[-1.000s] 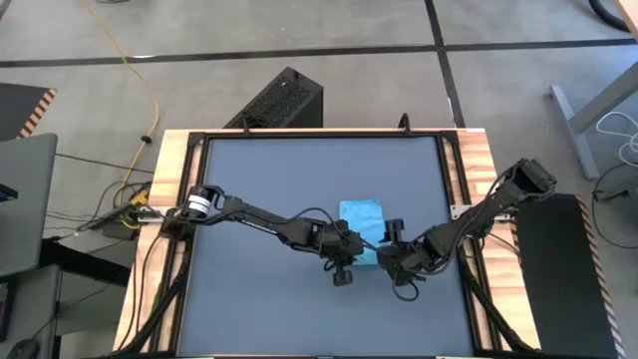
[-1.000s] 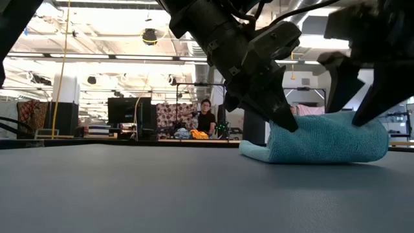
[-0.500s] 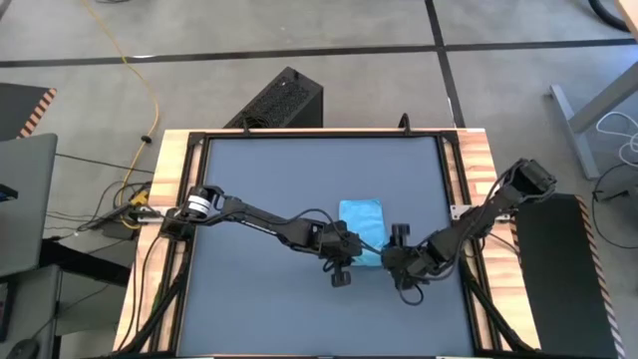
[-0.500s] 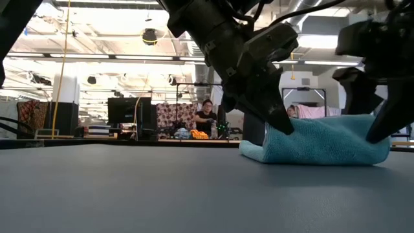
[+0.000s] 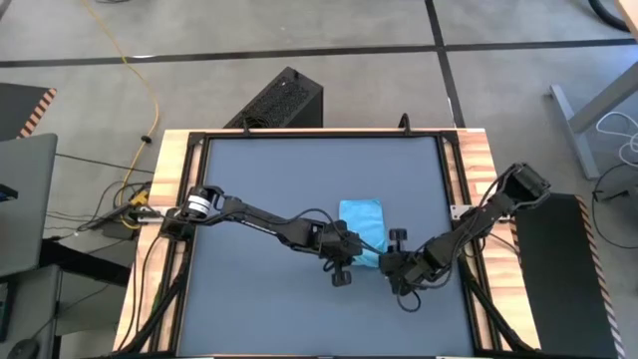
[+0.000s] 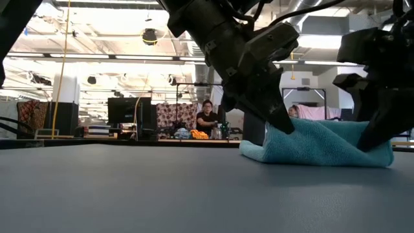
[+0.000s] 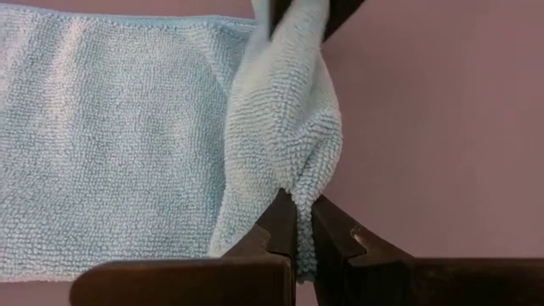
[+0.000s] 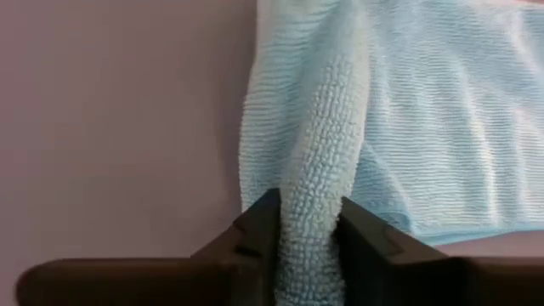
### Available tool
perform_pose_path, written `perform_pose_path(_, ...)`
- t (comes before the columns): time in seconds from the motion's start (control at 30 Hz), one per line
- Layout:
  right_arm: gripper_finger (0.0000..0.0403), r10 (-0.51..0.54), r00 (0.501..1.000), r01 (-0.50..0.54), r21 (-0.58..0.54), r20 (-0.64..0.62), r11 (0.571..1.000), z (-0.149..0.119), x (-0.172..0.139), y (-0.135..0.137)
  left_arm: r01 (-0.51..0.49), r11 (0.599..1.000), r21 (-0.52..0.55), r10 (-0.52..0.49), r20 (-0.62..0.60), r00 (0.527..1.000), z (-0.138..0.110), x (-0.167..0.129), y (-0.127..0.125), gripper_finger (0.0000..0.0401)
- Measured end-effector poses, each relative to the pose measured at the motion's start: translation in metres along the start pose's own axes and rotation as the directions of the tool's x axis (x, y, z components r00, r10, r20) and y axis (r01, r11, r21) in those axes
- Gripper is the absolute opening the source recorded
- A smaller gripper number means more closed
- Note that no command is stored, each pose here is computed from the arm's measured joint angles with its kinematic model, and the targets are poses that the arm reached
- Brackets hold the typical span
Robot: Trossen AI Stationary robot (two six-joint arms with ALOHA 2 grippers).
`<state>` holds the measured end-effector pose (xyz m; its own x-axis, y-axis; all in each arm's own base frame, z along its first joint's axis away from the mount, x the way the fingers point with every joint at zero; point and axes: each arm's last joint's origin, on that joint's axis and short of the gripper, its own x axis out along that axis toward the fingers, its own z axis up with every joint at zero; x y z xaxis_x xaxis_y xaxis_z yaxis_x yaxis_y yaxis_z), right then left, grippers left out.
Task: Roll towel
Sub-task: Roll the blue microfiber towel
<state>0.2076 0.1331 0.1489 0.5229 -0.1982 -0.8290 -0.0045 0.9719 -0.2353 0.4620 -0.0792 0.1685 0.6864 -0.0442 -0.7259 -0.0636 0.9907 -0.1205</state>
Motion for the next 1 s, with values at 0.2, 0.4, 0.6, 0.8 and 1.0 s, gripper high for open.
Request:
perform_pose_path(0.2, 0.008, 0.013, 1.0, -0.012, 0.028, -0.01, 1.0, -0.001, 0.006, 0.004, -0.001, 1.0, -0.002, 0.001, -0.008, 1.0, -0.001, 0.0, 0.0, 0.0)
perform_pose_path(0.4, 0.0052, 0.06, 0.998, -0.057, 0.114, -0.031, 0.992, -0.001, 0.006, 0.006, 0.037, 0.997, -0.069, -0.039, -0.032, 0.999, -0.002, 0.0, -0.001, 0.0)
perform_pose_path(0.6, 0.0023, 0.179, 0.981, -0.162, 0.194, -0.072, 0.968, -0.001, 0.003, 0.009, 0.107, 0.985, -0.137, -0.114, -0.05, 0.992, -0.002, 0.0, -0.002, 0.0)
perform_pose_path(0.8, 0.0024, 0.218, 0.975, -0.197, 0.277, -0.047, 0.941, 0.005, -0.006, -0.004, 0.118, 0.973, -0.2, -0.137, -0.083, 0.987, -0.005, -0.001, -0.001, 0.0)
perform_pose_path(1.0, 0.0022, 0.229, 0.973, -0.204, 0.334, -0.034, 0.92, 0.011, -0.014, -0.023, 0.132, 0.959, -0.25, -0.153, -0.067, 0.986, -0.001, 0.0, 0.006, 0.0)
